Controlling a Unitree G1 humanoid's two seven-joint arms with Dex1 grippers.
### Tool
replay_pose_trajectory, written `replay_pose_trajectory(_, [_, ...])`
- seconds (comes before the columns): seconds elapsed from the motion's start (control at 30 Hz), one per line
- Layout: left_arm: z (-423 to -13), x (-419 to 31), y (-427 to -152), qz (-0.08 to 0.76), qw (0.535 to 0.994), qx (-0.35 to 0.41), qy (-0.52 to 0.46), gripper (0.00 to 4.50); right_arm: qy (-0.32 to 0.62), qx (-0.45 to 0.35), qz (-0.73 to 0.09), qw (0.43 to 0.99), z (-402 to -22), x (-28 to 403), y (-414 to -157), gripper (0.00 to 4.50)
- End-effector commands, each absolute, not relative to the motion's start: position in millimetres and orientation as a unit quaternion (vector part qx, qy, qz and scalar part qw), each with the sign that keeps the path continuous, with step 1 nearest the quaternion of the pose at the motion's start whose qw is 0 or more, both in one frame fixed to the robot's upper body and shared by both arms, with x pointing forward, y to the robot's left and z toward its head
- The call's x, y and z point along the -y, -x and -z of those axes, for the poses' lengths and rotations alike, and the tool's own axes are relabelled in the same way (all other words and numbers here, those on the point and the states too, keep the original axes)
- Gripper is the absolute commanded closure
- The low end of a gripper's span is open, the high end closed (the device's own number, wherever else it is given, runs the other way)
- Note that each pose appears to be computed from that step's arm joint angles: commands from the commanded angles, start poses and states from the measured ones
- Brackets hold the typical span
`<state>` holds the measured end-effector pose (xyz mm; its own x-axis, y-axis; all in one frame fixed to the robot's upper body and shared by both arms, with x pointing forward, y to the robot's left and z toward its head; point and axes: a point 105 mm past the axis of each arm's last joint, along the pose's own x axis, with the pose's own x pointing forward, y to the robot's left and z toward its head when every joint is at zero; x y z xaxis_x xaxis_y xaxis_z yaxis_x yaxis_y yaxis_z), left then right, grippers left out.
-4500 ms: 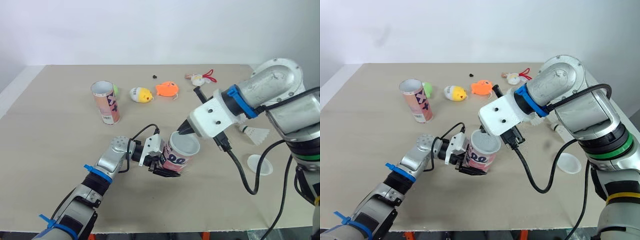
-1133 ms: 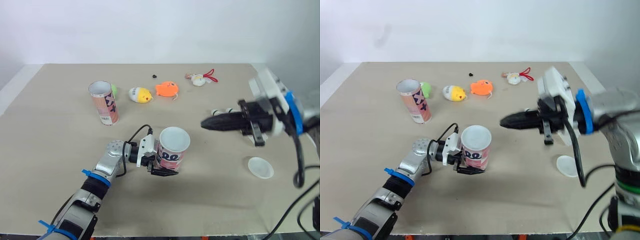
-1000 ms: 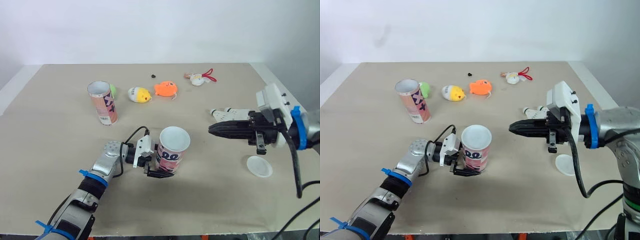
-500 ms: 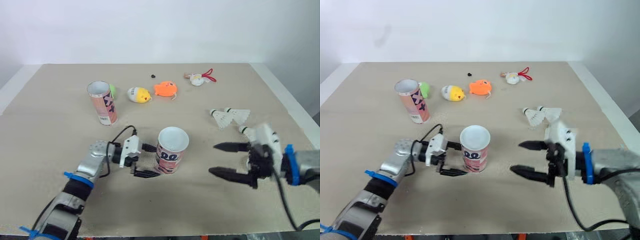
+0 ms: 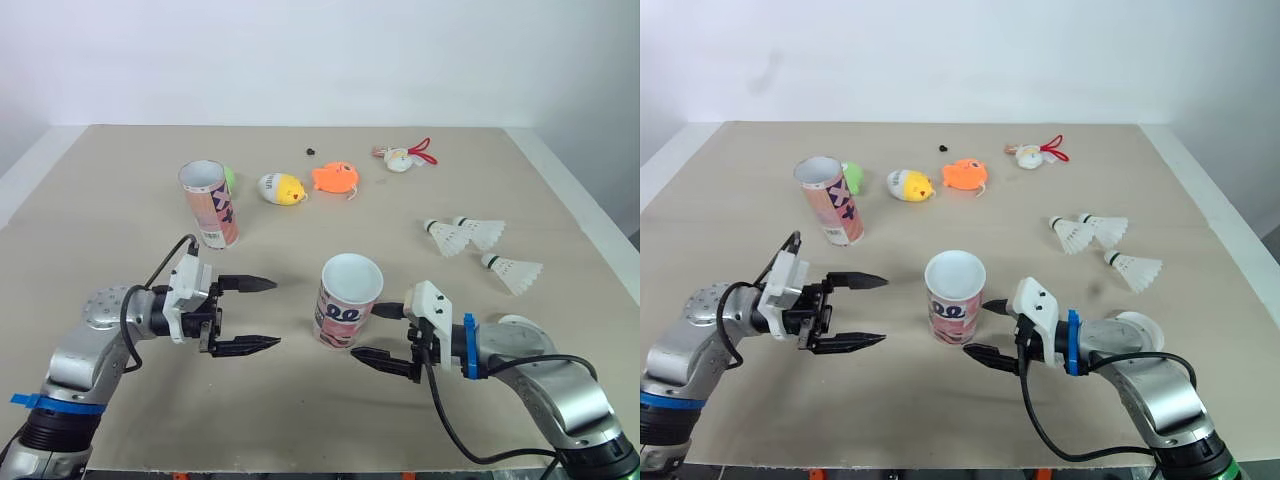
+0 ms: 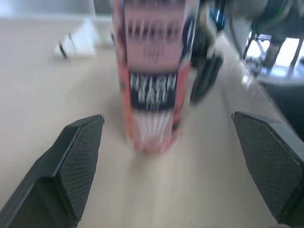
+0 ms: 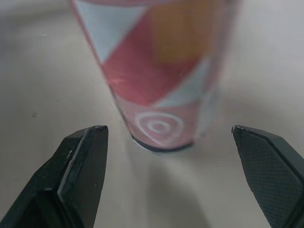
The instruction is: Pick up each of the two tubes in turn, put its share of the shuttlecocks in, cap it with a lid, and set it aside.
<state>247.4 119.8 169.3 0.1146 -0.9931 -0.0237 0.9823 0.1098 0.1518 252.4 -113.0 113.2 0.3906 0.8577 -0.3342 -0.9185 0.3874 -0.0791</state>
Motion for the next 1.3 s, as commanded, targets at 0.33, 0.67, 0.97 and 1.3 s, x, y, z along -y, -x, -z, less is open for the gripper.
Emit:
replay_pose_trajectory(0.33, [-200.7,-112.7,-240.2,0.676,0.729,0.068,-0.075,0.0,0.13,-0.07,-0.549,0.822,-119.7,83.1,-271.9,0.05])
replay_pose_trajectory(0.67, [-198.4,-109.0,-250.2,0.677,0.73,0.069,-0.069,0.0,0.115,-0.043,-0.56,0.819,-127.6,65.7,-280.4,0.05])
replay_pose_trajectory(0.97, [-196.3,-103.8,-255.4,0.678,0.728,0.075,-0.068,0.0,0.109,-0.04,-0.563,0.818,-128.1,63.8,-281.9,1.66])
replay_pose_trajectory(1.3, [-191.1,-86.9,-263.8,0.686,0.719,0.081,-0.076,0.0,0.06,-0.006,-0.525,0.849,-170.0,97.0,-286.8,1.99])
